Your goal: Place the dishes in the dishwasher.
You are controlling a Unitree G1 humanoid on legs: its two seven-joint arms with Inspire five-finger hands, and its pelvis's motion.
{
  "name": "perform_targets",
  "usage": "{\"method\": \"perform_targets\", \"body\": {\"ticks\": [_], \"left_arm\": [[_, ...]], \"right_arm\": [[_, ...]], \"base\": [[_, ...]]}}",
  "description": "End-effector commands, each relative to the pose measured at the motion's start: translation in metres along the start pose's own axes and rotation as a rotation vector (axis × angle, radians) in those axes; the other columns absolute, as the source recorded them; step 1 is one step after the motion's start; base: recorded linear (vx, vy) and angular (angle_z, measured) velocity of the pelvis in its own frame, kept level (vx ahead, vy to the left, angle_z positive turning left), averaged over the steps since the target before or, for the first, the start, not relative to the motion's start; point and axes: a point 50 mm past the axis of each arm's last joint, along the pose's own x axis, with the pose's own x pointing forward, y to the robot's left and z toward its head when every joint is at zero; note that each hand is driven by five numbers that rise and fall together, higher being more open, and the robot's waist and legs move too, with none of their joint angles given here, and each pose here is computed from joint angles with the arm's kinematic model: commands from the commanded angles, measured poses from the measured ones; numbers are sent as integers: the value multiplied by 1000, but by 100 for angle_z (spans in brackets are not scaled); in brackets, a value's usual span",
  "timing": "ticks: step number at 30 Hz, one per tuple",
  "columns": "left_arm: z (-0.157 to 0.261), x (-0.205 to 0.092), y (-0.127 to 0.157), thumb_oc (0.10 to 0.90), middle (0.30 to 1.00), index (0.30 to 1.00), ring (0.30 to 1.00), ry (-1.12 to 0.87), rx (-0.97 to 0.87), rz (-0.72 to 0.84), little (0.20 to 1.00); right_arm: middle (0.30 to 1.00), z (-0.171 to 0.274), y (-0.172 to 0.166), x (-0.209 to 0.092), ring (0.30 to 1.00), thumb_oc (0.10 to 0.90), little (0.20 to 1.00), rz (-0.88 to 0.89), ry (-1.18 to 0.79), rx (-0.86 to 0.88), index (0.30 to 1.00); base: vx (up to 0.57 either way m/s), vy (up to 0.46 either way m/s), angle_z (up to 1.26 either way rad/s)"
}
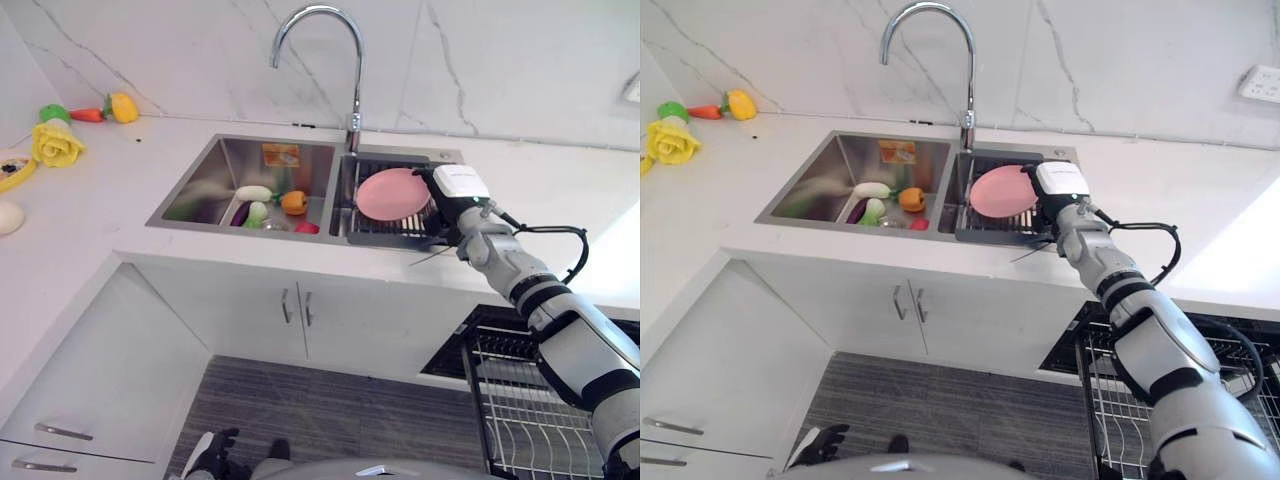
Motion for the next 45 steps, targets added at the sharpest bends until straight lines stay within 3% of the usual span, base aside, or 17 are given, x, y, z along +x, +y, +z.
{"method": "perform_targets", "body": {"ticks": [1,18,27,32,45], "left_arm": [[34,8,8,800,900,900,900,-144,44,-2,900],[37,9,11,800,900,900,900,-159,43,0,900],[61,8,15,800,900,900,900,-274,51,-10,900],[64,8,14,800,900,900,900,-286,71,-23,900],[64,9,19,800,900,900,900,-290,101,1,900]], "right_arm": [[900,-10,-47,15,900,800,900,-142,35,-68,900],[900,-30,-33,9,900,800,900,-94,135,-109,900],[900,-62,-57,1,900,800,900,-124,203,-291,900],[900,-70,-70,0,900,800,900,-162,233,-308,900],[900,-41,-75,12,900,800,900,-190,87,-481,900]], "base": [[4,-2,3],[3,-1,3],[-23,-13,11],[-18,-2,12],[2,1,2]]}}
